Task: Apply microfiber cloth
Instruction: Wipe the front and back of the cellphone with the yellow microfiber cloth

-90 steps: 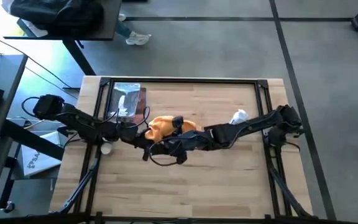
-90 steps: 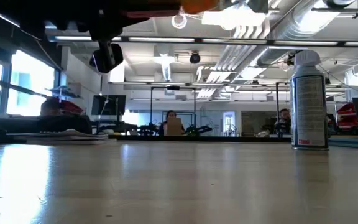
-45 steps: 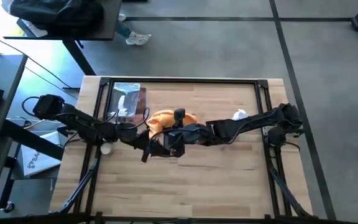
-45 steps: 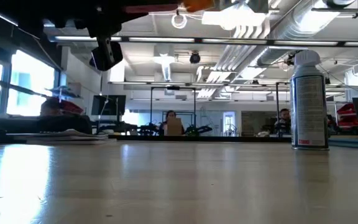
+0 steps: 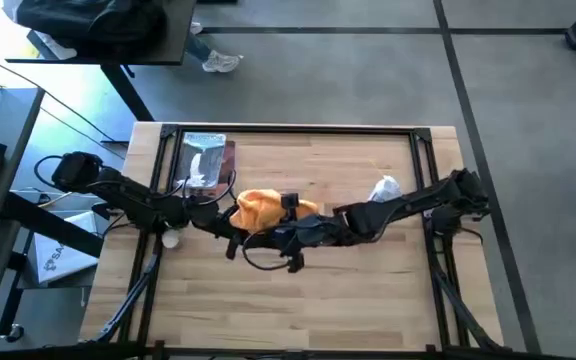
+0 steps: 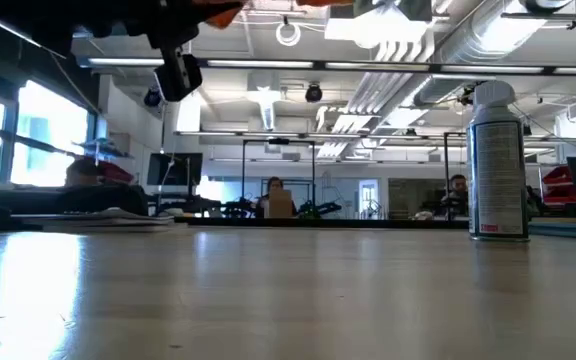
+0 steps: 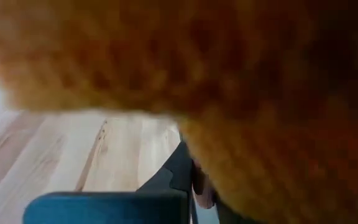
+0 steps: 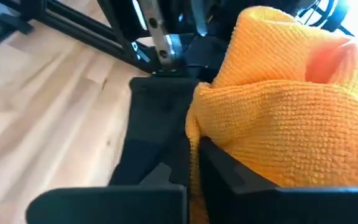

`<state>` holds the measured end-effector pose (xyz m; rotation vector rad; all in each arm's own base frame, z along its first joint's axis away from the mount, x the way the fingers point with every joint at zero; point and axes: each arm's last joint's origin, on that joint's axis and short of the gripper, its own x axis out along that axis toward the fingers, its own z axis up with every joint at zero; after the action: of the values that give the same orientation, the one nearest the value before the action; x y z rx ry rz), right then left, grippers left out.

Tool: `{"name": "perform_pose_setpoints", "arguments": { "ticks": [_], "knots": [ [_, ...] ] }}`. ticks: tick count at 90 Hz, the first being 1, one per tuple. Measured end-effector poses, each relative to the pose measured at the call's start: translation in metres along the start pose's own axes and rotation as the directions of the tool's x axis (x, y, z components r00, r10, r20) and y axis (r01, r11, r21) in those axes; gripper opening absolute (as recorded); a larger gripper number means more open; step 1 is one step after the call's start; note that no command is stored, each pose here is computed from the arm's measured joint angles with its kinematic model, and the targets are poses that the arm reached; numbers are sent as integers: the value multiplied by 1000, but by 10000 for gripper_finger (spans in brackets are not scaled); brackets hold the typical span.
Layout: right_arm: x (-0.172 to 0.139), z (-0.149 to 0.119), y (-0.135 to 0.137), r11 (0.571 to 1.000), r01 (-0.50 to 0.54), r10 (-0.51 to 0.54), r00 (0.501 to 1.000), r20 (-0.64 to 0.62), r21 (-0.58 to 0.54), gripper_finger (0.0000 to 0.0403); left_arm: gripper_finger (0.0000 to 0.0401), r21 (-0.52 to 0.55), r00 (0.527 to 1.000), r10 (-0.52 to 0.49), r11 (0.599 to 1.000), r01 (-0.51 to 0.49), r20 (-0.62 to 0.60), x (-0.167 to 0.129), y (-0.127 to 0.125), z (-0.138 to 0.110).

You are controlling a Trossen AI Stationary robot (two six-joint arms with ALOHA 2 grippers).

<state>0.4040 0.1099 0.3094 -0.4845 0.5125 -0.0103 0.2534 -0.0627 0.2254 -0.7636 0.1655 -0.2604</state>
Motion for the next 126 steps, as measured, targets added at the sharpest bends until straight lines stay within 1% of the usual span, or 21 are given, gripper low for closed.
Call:
{"name": "perform_pose_setpoints", "arguments": {
  "ticks": [26,36,48,60,75,94,102,111,117,126],
  "knots": [
    [-2,1,5,997,-6,6,1000,2,75,0,13,31,1000,-11,999,10,25,-3,-4,4],
    [-3,2,8,996,-11,11,1000,3,88,0,13,68,999,-15,998,13,29,-4,-5,5],
    [-3,2,6,995,47,-47,999,-2,82,0,13,100,999,-9,995,5,39,-4,-5,5],
    [0,5,-1,993,106,-107,994,26,51,0,13,106,999,-5,994,-1,51,-4,-6,6],
    [4,7,-17,986,169,-169,983,69,13,0,13,103,1000,2,995,-4,25,-4,-6,3],
    [11,2,-42,972,234,-232,970,70,-14,0,13,93,1000,20,996,-18,-16,-4,-6,-3],
    [10,1,-54,965,261,-259,964,67,-34,0,13,85,999,31,996,-28,-35,-4,-4,-5],
    [-3,2,-72,941,336,-334,941,52,-32,0,13,80,996,45,996,-39,-73,-4,-3,-8],
    [-17,3,-85,921,387,-386,922,35,-42,0,13,93,996,31,995,-23,-85,-4,-4,-9],
    [-44,8,-102,895,445,-443,895,41,-30,0,13,93,996,33,995,-26,-81,-4,-6,-9]
  ]
}}
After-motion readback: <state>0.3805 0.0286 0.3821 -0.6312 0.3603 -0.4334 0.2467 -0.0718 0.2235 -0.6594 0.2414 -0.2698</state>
